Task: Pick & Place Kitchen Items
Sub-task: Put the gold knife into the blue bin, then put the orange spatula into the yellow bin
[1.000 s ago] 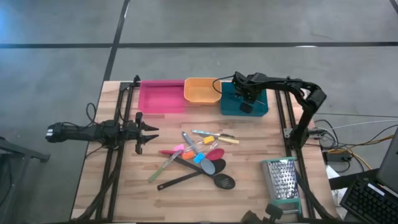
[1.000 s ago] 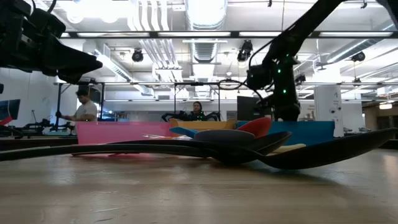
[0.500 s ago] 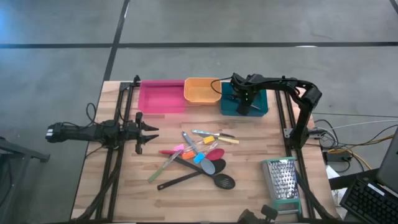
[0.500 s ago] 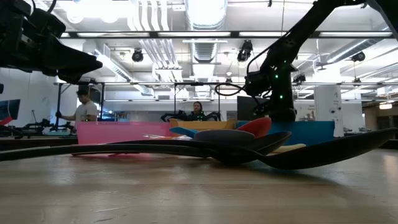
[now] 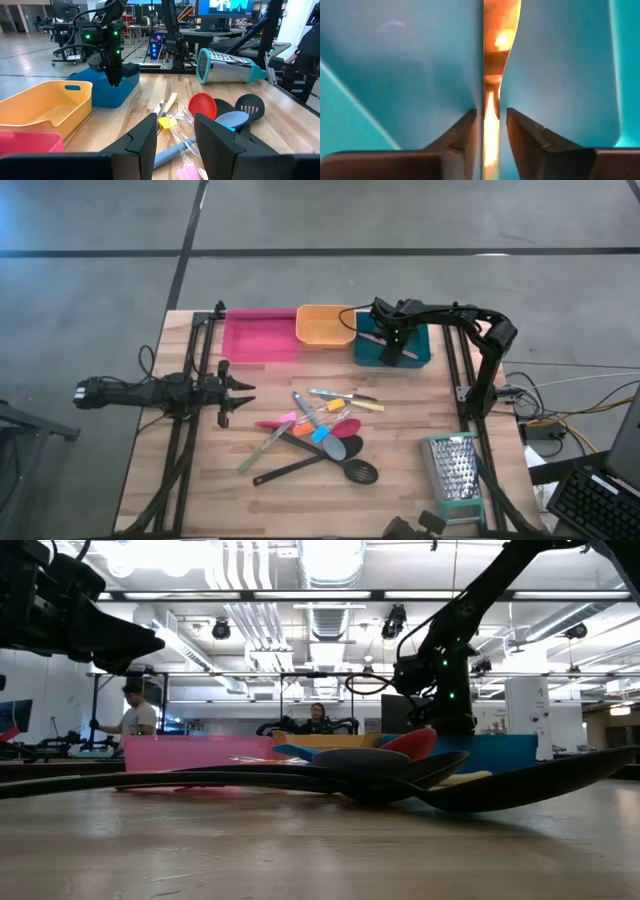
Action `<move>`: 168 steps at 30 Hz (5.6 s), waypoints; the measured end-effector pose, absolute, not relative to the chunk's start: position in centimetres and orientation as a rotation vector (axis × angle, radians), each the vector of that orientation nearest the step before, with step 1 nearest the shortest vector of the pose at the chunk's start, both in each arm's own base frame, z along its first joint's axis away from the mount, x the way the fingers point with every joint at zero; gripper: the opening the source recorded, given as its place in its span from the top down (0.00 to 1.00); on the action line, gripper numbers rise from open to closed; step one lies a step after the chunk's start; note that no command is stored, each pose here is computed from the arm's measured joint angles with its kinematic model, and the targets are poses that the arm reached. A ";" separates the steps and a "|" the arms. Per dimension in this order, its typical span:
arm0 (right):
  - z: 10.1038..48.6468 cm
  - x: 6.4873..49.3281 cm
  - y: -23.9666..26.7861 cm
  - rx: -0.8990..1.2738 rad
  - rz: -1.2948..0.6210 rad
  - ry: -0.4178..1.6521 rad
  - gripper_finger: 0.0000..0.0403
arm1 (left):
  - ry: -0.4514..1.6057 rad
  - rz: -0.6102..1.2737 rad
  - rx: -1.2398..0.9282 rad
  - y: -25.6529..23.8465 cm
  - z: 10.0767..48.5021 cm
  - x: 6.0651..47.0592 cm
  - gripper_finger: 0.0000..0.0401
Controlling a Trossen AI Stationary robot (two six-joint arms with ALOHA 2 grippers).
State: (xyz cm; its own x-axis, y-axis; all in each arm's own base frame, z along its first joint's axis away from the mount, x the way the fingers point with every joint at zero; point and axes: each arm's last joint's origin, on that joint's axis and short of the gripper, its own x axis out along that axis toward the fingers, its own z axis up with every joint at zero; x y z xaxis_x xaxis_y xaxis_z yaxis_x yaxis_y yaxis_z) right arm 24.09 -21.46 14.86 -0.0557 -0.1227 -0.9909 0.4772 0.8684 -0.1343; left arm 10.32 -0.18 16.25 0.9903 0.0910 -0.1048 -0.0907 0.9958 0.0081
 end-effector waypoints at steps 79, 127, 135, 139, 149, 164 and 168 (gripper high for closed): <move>21.5 33.0 -0.1 0.028 0.307 0.894 0.63 | 0.105 0.091 0.003 -0.2 16.3 10.3 0.66; 16.5 35.7 -0.1 0.026 0.188 0.993 0.63 | 0.105 0.091 0.003 -0.2 16.3 10.3 0.66; 16.2 36.0 0.4 0.016 0.206 0.980 0.57 | 0.105 0.091 0.003 -0.2 16.3 10.3 0.66; 15.9 36.0 0.6 0.013 0.211 0.986 0.55 | 0.105 0.091 0.003 -0.2 16.3 10.3 0.66; 13.7 36.5 0.6 0.017 0.213 1.034 0.58 | 0.105 0.091 0.003 -0.2 16.3 10.3 0.66; 13.9 36.5 0.6 0.024 0.208 1.032 0.83 | 0.105 0.091 0.003 -0.2 16.3 10.3 0.66; 14.0 36.4 0.6 0.024 0.208 1.034 0.83 | 0.105 0.091 0.003 -0.2 16.3 10.3 0.66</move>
